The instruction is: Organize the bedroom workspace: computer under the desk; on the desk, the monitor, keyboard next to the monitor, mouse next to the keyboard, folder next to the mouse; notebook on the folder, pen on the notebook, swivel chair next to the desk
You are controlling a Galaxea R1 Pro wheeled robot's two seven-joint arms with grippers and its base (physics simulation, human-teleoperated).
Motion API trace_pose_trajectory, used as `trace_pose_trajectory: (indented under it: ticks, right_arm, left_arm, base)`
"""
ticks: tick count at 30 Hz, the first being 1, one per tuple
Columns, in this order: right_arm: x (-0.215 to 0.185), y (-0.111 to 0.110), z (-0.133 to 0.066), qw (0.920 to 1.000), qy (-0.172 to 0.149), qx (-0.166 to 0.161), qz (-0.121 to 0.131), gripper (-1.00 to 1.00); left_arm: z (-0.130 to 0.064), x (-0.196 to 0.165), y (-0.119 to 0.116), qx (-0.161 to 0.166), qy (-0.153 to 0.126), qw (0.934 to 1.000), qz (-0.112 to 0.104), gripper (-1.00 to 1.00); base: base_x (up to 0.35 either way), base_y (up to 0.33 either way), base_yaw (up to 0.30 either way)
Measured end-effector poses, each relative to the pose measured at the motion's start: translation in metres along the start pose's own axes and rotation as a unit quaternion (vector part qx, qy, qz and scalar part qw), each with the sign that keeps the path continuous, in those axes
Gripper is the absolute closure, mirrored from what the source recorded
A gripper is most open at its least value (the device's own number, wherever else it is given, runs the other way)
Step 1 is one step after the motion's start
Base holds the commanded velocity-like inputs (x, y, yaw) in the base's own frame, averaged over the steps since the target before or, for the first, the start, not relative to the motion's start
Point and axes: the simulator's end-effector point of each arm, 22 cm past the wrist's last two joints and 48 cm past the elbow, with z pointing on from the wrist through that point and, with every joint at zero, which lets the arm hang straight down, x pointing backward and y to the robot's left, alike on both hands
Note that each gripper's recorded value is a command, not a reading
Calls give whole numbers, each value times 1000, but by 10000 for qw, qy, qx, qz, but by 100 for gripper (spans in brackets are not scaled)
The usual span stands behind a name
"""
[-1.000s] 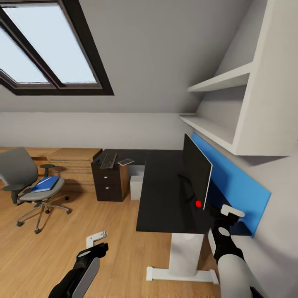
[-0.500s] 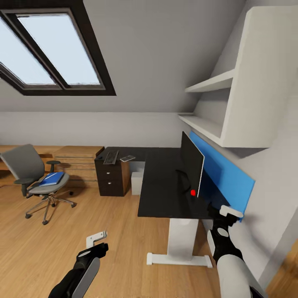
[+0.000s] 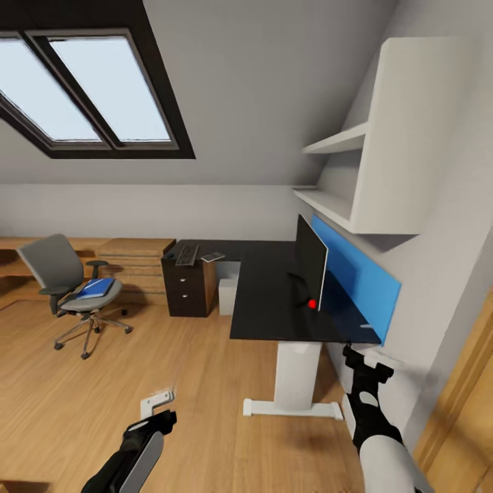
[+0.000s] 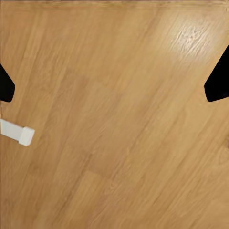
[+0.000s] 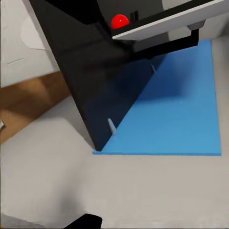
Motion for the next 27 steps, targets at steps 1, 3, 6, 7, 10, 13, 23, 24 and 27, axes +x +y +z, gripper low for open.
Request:
trace_pose_trajectory:
  ticks: [1,3,6,7,10,13,23,24,27]
  right_arm:
    - [4,-3,-3,10000,-17,5,-17,-100]
    - [17,-12,-14,10000,-52,26,-67,-100]
    - [33,-22,-31,9998,-128,33,-124,-100]
    - [43,-27,-45,9997,-209,29,-134,-100]
    - [106,-39,-90,9995,152,-120,-263,-100]
    - [185,-65,-124,9927,1082,-285,-439,-100]
    - [238,-54,-175,9783,1939,-605,-397,-100]
    - [238,-53,-175,9782,1944,-615,-392,-100]
    - [240,-48,-179,9772,1978,-680,-367,-100]
  left_arm:
    - [2,5,2,-29,50,10000,19,-100]
    - [8,23,11,-150,216,9996,74,-100]
    - [16,41,22,-309,238,9992,25,-100]
    - [19,45,24,-358,151,9992,-67,-100]
    - [29,91,48,-703,232,9972,-126,-100]
    - [32,154,72,-872,547,9945,189,-100]
    - [26,179,81,-695,427,9958,416,-100]
    - [26,179,81,-679,425,9959,412,-100]
    - [27,178,78,-614,386,9966,382,-100]
  base:
    - [-336,0,0]
    - [-336,0,0]
    - [-336,0,0]
    - [-335,0,0]
    - [-335,0,0]
    - [-89,0,0]
    - [-4,0,0]
    - [0,0,0]
    - [0,0,9]
